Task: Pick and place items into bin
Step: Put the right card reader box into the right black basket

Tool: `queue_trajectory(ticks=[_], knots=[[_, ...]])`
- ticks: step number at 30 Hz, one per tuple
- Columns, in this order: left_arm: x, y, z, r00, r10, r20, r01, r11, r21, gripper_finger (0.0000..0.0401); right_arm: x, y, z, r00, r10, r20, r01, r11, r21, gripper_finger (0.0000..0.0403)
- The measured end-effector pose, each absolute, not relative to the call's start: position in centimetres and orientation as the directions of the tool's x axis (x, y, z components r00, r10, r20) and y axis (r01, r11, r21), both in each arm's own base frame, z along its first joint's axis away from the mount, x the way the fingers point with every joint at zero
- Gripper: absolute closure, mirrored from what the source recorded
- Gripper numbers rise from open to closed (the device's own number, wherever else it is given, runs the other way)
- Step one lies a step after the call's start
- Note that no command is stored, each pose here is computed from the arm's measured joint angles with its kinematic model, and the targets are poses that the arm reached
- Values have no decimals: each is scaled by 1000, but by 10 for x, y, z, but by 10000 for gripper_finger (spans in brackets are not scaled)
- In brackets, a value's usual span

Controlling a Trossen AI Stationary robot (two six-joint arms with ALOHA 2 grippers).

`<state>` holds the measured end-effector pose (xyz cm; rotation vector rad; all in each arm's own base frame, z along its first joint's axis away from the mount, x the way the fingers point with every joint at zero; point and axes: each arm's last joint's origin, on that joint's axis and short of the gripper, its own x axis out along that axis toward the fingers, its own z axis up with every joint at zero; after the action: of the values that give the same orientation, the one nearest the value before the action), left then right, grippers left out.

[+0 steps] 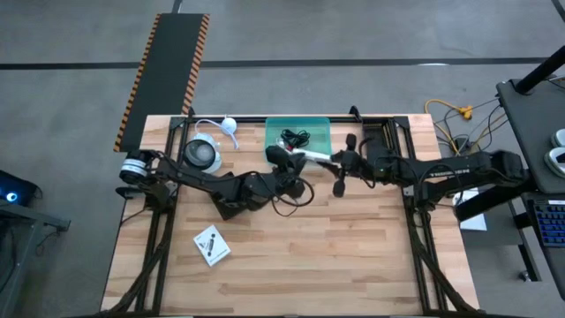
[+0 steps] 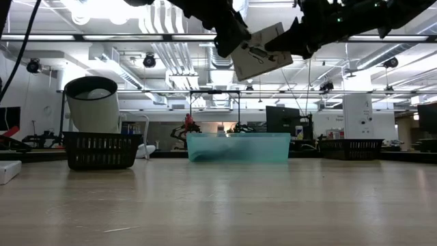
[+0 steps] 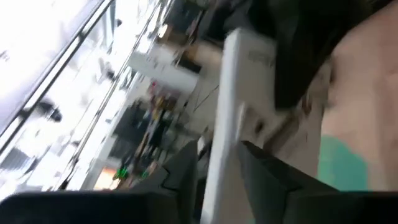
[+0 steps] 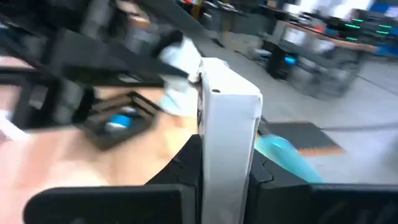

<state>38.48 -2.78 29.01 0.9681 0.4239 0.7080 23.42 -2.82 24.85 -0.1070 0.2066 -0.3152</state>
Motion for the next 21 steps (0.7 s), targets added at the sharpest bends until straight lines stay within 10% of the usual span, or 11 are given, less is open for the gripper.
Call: queue_trajectory(ticks=[21], knots=[[336,-50,276,553,833,-34,-435,323,840,244,173,-39,265,687,-680,-256,657,732,-179,368]])
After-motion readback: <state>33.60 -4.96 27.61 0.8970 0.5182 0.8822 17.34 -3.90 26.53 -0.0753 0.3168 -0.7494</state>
